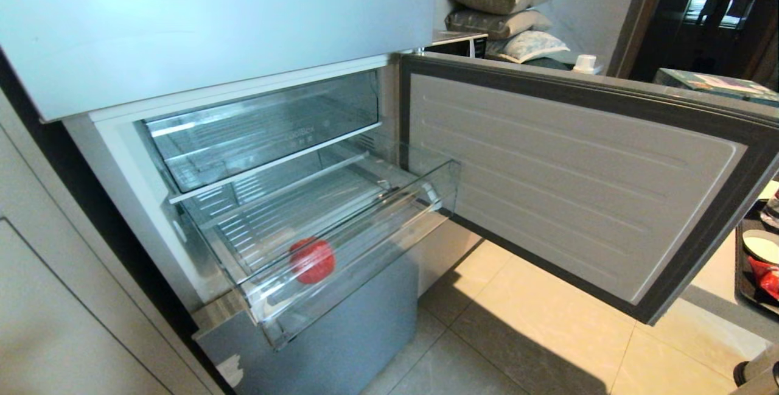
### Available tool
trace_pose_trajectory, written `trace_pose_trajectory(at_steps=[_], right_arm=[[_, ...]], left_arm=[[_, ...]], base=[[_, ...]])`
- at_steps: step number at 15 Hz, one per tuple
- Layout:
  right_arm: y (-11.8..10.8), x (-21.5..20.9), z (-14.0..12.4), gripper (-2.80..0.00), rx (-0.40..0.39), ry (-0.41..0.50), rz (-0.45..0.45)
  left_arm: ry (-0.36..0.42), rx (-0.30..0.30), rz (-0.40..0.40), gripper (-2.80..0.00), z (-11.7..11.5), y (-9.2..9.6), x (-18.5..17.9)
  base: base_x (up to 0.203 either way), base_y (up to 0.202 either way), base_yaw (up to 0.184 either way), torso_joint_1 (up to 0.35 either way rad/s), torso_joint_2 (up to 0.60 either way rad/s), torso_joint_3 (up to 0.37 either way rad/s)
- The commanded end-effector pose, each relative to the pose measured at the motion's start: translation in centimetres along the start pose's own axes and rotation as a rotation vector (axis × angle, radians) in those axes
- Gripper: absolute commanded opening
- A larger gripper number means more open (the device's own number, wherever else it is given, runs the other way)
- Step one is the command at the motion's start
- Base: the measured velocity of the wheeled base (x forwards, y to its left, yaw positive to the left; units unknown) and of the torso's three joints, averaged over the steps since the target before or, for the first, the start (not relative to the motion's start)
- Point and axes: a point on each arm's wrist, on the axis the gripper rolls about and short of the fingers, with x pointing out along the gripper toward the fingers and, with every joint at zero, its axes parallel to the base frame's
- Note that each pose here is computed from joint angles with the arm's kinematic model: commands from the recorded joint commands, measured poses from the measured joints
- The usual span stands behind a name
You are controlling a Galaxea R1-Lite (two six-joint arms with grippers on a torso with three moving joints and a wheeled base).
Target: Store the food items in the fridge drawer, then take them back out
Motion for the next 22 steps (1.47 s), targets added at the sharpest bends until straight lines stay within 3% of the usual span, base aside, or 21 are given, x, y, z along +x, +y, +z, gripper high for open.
trace_pose_trajectory(at_steps=[1, 17, 20, 22], right_arm=[[0.0, 0.0, -0.1, -2.8, 0.006, 0.003, -0.001], [0.0, 0.0, 0.0, -2.8, 0.026, 0.0, -0.003], [0.0, 0.6, 0.2, -2.8, 0.017, 0.074, 0.015], [-0.1, 1.6, 2.0, -2.8, 0.022, 0.111, 0.028]], left_arm=[[0.002, 0.0, 0.001, -2.8, 0.0, 0.0, 0.0], [0.0, 0.0, 0.001, -2.8, 0.0, 0.0, 0.0], [0.001, 0.0, 0.001, -2.8, 0.0, 0.0, 0.0], [0.001, 0.0, 0.001, -2.8, 0.0, 0.0, 0.0]], base=[[0.003, -0.003, 0.067, 0.012, 0.0, 0.002], [0.001, -0.008, 0.172, 0.004, 0.0, 0.003], [0.0, -0.007, 0.077, 0.003, 0.0, 0.001], [0.0, 0.0, 0.0, 0.0, 0.0, 0.0]])
